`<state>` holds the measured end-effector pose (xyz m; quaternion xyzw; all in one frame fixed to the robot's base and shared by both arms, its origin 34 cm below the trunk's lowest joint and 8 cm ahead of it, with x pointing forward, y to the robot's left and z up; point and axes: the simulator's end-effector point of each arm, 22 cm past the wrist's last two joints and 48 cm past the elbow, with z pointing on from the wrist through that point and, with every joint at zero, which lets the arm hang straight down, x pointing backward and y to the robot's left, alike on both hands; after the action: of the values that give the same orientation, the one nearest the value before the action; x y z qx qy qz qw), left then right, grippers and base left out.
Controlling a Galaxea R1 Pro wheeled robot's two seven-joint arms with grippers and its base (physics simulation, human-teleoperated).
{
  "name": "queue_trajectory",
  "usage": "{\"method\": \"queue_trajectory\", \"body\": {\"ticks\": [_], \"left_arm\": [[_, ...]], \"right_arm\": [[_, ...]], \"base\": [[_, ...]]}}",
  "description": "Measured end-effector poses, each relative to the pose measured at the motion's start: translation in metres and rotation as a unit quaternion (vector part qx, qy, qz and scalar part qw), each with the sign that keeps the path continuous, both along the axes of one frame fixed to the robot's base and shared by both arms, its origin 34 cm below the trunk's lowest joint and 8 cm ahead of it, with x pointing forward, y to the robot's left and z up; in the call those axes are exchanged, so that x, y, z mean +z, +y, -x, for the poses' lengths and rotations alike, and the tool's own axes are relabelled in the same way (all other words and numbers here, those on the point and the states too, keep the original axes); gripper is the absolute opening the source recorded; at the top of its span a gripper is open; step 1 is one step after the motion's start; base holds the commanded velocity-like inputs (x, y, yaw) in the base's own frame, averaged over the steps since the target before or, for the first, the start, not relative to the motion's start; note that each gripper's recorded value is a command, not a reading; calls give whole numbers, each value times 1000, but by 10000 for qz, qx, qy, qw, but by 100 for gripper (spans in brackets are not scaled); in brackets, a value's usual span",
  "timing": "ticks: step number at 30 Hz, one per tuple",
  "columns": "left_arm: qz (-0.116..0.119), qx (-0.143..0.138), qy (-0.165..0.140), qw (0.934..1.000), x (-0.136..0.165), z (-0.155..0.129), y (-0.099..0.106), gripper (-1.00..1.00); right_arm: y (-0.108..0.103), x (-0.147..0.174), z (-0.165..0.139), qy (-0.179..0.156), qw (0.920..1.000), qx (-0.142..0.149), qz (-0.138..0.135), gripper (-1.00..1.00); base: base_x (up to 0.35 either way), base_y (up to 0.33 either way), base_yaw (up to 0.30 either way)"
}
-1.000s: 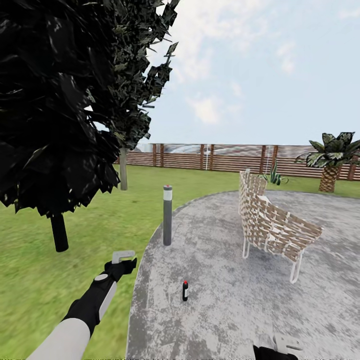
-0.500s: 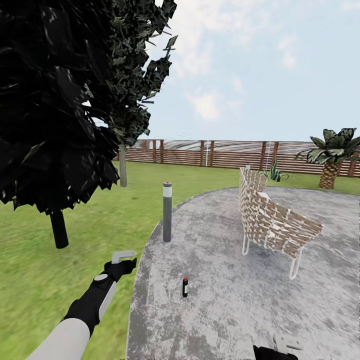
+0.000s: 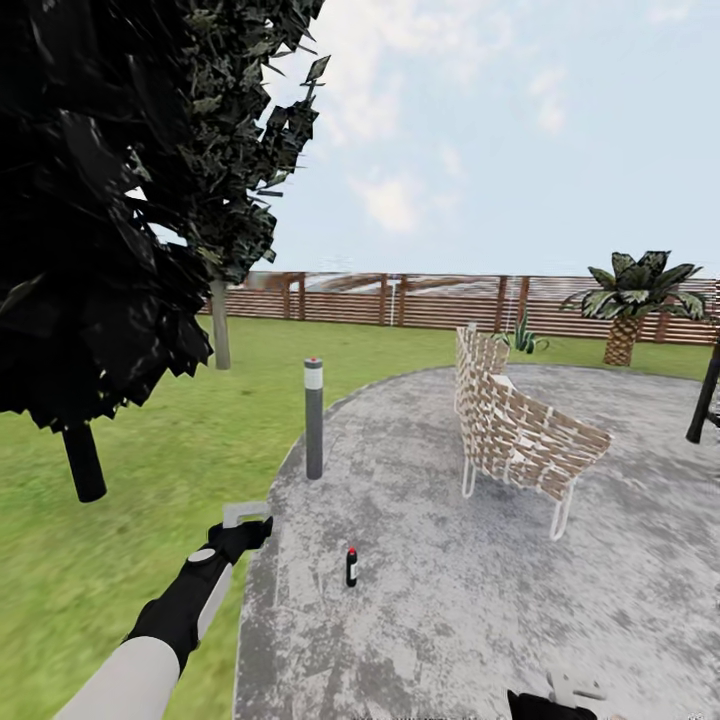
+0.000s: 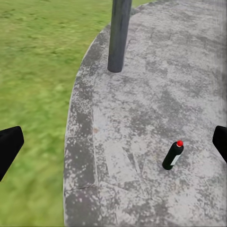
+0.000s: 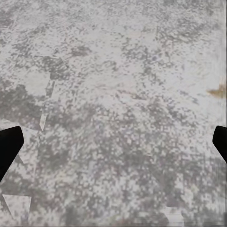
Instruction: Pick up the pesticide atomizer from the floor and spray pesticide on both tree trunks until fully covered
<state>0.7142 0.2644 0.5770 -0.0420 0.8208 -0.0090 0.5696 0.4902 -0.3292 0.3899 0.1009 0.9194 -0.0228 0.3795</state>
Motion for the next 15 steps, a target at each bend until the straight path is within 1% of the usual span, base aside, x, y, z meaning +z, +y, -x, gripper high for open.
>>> {"method": "queue_trajectory", "body": {"ticks": [15], "left_arm": [[3,2,109,9999,-13,0,0,100]], "right_arm": [[1,-6,2,78,10000,6,0,100]], "base": [[0,0,-201]]}}
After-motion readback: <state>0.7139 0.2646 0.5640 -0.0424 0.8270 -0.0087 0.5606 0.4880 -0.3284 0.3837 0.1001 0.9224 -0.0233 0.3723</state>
